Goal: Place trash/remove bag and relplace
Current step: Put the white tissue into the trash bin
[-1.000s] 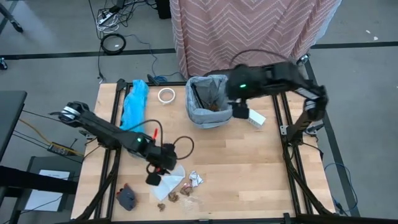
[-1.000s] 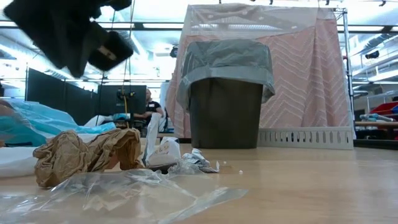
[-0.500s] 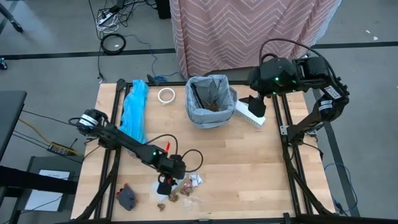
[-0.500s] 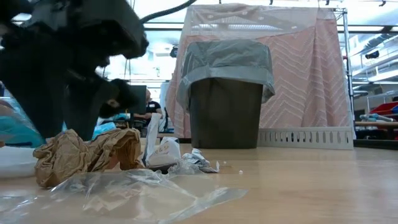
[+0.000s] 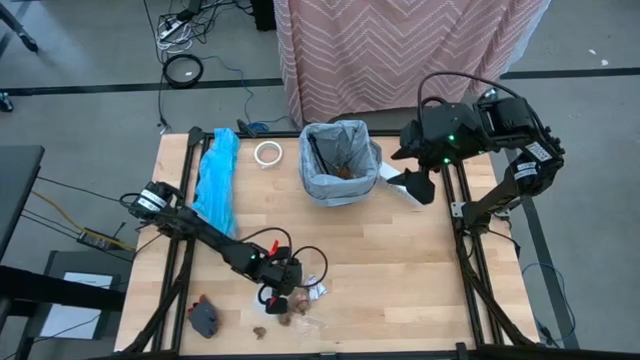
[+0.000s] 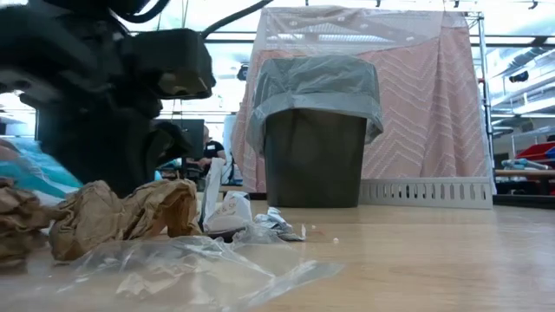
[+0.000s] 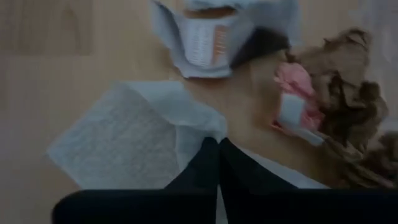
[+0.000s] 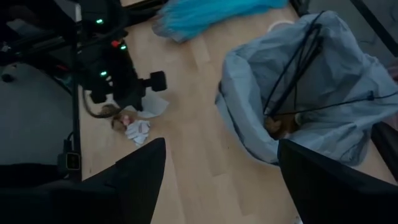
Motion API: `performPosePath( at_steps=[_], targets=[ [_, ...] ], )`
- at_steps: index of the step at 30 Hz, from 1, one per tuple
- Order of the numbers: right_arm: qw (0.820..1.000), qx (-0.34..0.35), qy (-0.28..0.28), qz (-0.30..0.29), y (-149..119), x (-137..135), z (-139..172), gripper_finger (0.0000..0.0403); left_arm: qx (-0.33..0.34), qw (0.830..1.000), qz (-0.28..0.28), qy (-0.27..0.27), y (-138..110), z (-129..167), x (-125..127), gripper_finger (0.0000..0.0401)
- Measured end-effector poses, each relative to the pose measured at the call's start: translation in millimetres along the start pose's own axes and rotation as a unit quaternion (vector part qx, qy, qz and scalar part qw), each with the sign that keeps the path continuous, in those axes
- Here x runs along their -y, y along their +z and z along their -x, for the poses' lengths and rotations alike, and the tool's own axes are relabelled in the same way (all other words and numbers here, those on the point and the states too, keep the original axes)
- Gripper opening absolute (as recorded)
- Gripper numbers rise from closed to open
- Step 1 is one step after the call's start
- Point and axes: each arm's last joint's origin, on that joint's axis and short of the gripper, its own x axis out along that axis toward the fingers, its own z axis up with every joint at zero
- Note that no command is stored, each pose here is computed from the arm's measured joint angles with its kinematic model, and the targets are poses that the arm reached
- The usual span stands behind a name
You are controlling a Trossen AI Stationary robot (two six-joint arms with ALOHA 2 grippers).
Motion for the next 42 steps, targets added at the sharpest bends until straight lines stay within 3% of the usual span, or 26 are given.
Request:
performPosePath(
  at_steps=[7, 14, 20, 26, 29, 34, 36, 42],
  targets=[
    [1.0, 0.009, 0.003, 0.01, -3, -1, 8, 0.0293, 0.013, 0.996, 0.038, 0.082, 31, 36, -16, 0.0004],
    [0.999, 0.035, -0.01, 0.03, -10, 5, 26, 0.0293, 0.088, 0.985, 0.05, 0.137, 84, 109, -35, 0.0002],
    [0.997, 0.064, -0.037, 0.022, -17, 11, 42, 0.0293, 0.164, 0.97, 0.066, 0.167, 119, 188, -55, 0.0001],
    [0.996, 0.08, -0.045, 0.007, -22, 14, 52, 0.0293, 0.273, 0.929, 0.027, 0.248, 152, 266, -77, 0.0001],
    [0.996, 0.081, -0.045, 0.007, -22, 14, 53, 0.0293, 0.303, 0.908, 0.019, 0.289, 163, 290, -99, 0.0001],
    [0.996, 0.08, -0.045, 0.008, -22, 14, 52, 0.0293, 0.35, 0.869, 0.045, 0.348, 176, 310, -149, 0.0],
    [0.996, 0.079, -0.045, 0.01, -21, 14, 51, 0.0293, 0.356, 0.863, 0.051, 0.356, 181, 307, -170, 0.0001],
    [0.997, 0.064, -0.049, 0.016, -22, 13, 44, 0.0293, 0.318, 0.896, 0.057, 0.304, 190, 271, -211, 0.0004]
  ],
)
